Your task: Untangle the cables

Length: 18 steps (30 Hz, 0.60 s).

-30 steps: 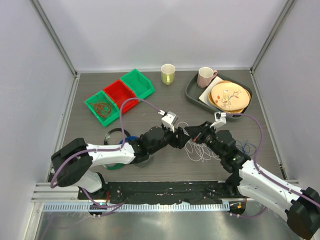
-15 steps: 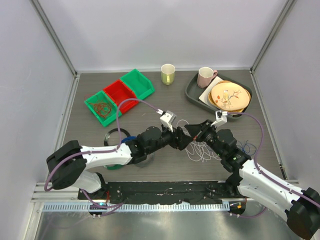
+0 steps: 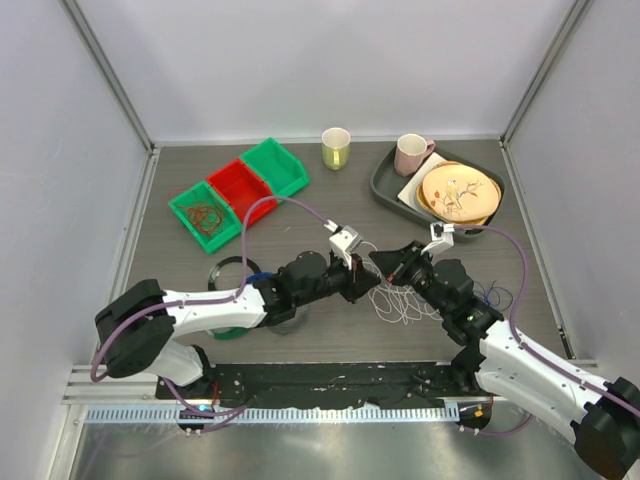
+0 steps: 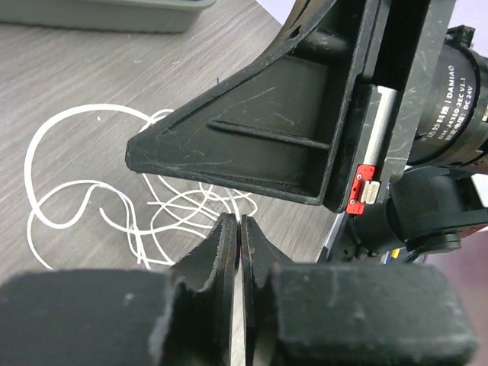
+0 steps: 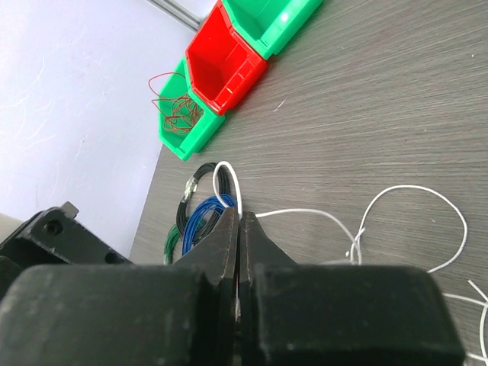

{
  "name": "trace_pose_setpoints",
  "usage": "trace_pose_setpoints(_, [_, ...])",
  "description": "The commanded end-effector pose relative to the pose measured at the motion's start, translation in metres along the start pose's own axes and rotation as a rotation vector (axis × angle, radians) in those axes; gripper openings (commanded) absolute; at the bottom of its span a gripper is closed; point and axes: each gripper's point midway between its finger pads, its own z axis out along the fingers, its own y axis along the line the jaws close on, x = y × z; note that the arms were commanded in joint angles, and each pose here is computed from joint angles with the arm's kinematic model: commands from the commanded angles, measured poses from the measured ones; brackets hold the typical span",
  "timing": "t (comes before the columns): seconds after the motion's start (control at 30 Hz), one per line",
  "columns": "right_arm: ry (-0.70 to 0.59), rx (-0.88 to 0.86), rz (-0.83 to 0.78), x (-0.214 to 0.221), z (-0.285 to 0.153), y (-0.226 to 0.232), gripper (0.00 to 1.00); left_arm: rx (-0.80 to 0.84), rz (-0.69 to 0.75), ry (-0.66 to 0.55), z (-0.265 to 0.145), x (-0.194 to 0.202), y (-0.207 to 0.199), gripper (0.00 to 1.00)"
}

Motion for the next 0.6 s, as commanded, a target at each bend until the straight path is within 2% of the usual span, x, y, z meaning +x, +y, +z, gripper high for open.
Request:
trace_pose_setpoints(0.0, [-0.042,-0.040,-0.004,-0.015,-0.001,0.016,0.01,0.003,0.061,-0.042,-0.004,-0.022,-0.007,0.00])
trace_pose_setpoints(0.13, [-0.048,-0.030,-0.015,-0.016,-0.001,0.014,0.01,-0.135,0.057,-0.098,-0.016,-0.035,0.015,0.00])
trace_pose_setpoints(0.2, [-0.056,-0.018,-0.036,-0.019,-0.001,0.013,0.11,-0.238,0.052,-0.124,-0.029,-0.043,0.031,0.00])
trace_pose_setpoints(0.27, [-0.055,-0.011,-0.066,-0.020,-0.001,0.012,0.30,-0.328,0.031,-0.152,-0.046,-0.052,0.043,0.00])
trace_pose_setpoints(0.3, [-0.057,-0.003,-0.081,-0.021,0.000,0.010,0.47,-0.426,0.026,-0.199,-0.058,-0.063,0.058,0.00])
trace_pose_setpoints(0.37, [-0.049,0.010,-0.126,-0.022,0.001,0.009,0.59,-0.543,0.004,-0.222,-0.078,-0.069,0.074,0.00])
trace_pose_setpoints(0.4, [-0.033,0.022,-0.147,-0.019,0.003,0.006,0.60,-0.634,-0.007,-0.304,-0.100,-0.088,0.084,0.00])
trace_pose_setpoints(0.5, [0.024,0.021,-0.214,-0.012,0.011,0.008,0.62,-0.739,-0.024,-0.375,-0.136,-0.106,0.094,0.00])
trace_pose_setpoints(0.57, [0.137,-0.038,-0.273,0.009,0.019,0.014,0.64,-0.783,-0.031,-0.413,-0.153,-0.116,0.096,0.00])
